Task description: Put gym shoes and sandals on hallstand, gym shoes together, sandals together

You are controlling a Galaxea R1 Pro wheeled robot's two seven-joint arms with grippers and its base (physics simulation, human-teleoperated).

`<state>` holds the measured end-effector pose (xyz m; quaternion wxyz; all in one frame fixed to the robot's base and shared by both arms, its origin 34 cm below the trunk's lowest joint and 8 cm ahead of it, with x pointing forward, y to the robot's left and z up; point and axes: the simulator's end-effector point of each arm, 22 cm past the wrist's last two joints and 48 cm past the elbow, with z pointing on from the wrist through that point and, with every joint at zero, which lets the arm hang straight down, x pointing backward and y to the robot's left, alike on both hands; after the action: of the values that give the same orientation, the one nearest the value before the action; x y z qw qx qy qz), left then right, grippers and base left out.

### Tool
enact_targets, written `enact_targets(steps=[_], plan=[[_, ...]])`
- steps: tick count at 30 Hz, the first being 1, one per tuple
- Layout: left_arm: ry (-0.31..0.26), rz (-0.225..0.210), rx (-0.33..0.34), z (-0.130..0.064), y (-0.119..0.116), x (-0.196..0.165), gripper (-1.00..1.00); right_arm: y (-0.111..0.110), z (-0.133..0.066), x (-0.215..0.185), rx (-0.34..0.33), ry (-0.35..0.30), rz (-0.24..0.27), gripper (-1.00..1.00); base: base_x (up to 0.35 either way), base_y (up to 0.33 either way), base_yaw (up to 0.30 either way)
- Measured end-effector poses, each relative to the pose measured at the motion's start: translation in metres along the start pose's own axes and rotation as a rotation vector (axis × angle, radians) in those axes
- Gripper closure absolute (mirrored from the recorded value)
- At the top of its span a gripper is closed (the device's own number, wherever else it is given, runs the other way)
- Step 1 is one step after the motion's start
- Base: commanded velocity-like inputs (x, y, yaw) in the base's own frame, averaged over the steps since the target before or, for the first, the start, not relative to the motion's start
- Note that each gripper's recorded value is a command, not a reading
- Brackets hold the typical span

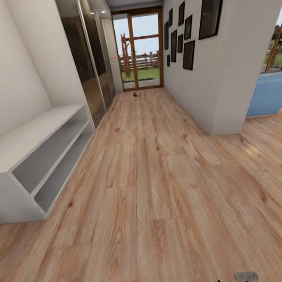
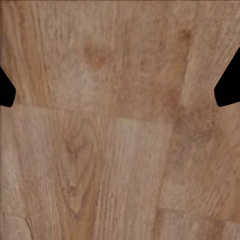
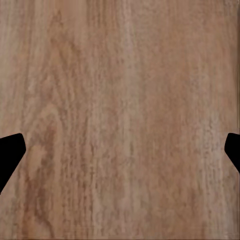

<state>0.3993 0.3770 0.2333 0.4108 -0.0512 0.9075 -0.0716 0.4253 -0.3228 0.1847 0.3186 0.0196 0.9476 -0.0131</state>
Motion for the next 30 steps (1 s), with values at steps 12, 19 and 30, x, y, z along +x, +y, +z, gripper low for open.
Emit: enact_targets(steps=[12,19,30], plan=[[0.0,0.0,0.0,0.0,0.0001,0.0,-1.0,-0.0001,0.0,0.0001,0.0,0.0,0.0,-1.0,0.311,-0.134,0.0],[0.0,0.0,0.0,0.0,0.0001,0.0,-1.0,-0.0002,0.0,-0.0001,0.001,0.0,0.0,-1.0,0.312,-0.133,0.0],[0.0,0.0,0.0,0.0,0.0,0.0,-1.0,-0.0003,0.0,-0.0001,0.001,0.0,0.001,-1.0,0.312,-0.133,0.0]])
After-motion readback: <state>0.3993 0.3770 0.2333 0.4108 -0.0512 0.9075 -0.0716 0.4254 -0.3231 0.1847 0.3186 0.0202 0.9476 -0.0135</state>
